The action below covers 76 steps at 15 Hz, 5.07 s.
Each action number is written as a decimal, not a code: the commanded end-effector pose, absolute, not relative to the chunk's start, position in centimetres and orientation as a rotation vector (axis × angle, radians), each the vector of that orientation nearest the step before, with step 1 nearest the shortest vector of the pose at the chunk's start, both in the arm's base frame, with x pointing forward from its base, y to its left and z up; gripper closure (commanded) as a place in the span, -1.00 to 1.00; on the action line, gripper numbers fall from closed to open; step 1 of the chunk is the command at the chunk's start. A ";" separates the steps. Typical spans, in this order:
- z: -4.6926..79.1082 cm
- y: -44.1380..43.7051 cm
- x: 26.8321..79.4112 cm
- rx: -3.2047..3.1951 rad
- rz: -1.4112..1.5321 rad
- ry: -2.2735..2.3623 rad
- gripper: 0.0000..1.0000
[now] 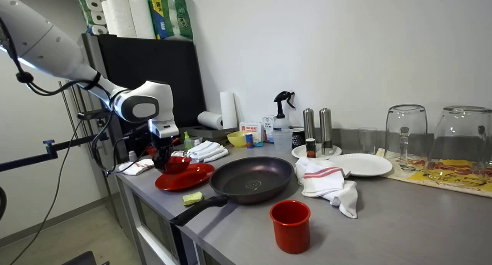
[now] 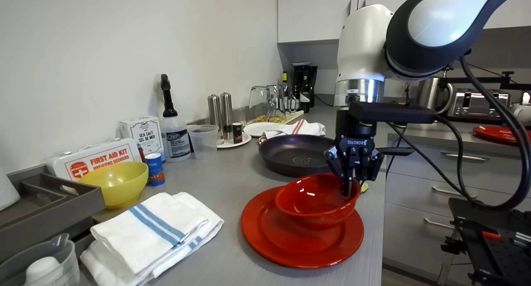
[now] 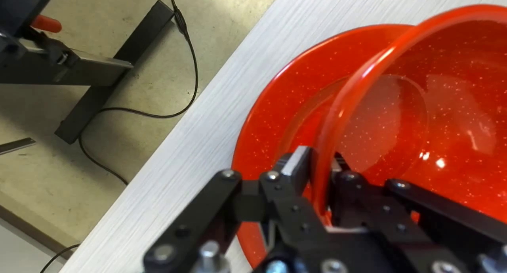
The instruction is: Pick up the bowl and put it on the plate
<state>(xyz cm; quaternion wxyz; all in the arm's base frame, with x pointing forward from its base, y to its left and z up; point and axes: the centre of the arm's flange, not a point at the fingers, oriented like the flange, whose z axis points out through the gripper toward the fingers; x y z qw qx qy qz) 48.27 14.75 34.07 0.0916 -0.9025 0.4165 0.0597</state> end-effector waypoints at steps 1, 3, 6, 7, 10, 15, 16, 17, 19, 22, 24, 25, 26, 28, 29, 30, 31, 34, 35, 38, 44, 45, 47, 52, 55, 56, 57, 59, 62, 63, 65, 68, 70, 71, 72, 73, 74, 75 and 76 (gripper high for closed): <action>33.4 14.4 45.7 -2.656 0.143 1.170 0.92; 32.6 14.2 45.1 -2.655 0.098 1.131 0.92; 31.8 13.8 45.1 -2.654 -0.022 1.052 0.92; 31.6 13.8 45.2 -2.655 -0.059 1.034 0.92; 31.2 13.5 45.4 -2.657 -0.114 0.989 0.92; 30.6 13.3 45.9 -2.648 -0.140 0.952 0.92; 30.5 13.3 46.0 -2.645 -0.141 0.948 0.92; 30.4 13.2 46.1 -2.643 -0.142 0.946 0.92; 30.0 13.1 46.4 -2.639 -0.139 0.945 0.92; 29.3 13.0 46.6 -2.639 -0.128 0.943 0.92; 28.8 13.0 46.8 -2.639 -0.123 0.946 0.92; 28.5 13.0 46.9 -2.639 -0.121 0.947 0.92; 28.4 12.9 47.1 -2.639 -0.119 0.949 0.92; 28.1 12.9 47.4 -2.638 -0.116 0.955 0.92; 27.9 12.9 47.5 -2.637 -0.115 0.957 0.92; 27.8 12.9 47.6 -2.637 -0.112 0.961 0.91; 27.7 12.9 47.7 -2.637 -0.109 0.963 0.33; 27.9 13.0 47.9 -2.638 -0.114 0.960 0.03; 28.0 13.0 48.0 -2.635 -0.114 0.960 -0.09; 28.5 13.0 48.3 -2.632 -0.125 0.962 -0.52; 31.5 13.5 49.2 -2.643 -0.190 0.942 -1.00; 32.3 13.6 49.5 -2.655 -0.206 0.934 -1.00; 33.7 13.6 50.3 -2.684 -0.246 0.927 -1.00; 36.4 12.5 53.3 -2.693 -0.376 1.060 -1.00; 37.8 10.9 54.4 -2.669 -0.384 1.220 -1.00; 37.9 10.2 55.0 -2.661 -0.366 1.287 -1.00; 38.1 9.7 55.2 -2.654 -0.346 1.337 -1.00; 38.7 8.8 55.4 -2.654 -0.318 1.376 -1.00; 39.2 8.4 55.4 -2.727 -0.359 1.247 -1.00; 39.1 8.4 55.3 -2.773 -0.361 1.176 -1.00; 39.1 8.3 55.1 -2.858 -0.360 1.034 -1.00; 39.0 8.2 54.8 -2.973 -0.355 0.855 -1.00; 39.2 8.1 54.6 -3.027 -0.366 0.741 -1.00; 39.4 8.1 54.5 -3.049 -0.379 0.693 -1.00; 39.6 8.1 54.5 -3.072 -0.395 0.647 -1.00; 39.9 8.0 54.4 -3.094 -0.413 0.612 -1.00; 40.2 8.0 54.4 -3.112 -0.429 0.578 -1.00; 40.5 8.0 54.2 -3.128 -0.426 0.555 -1.00; 40.8 7.9 54.1 -3.149 -0.394 0.554 -1.00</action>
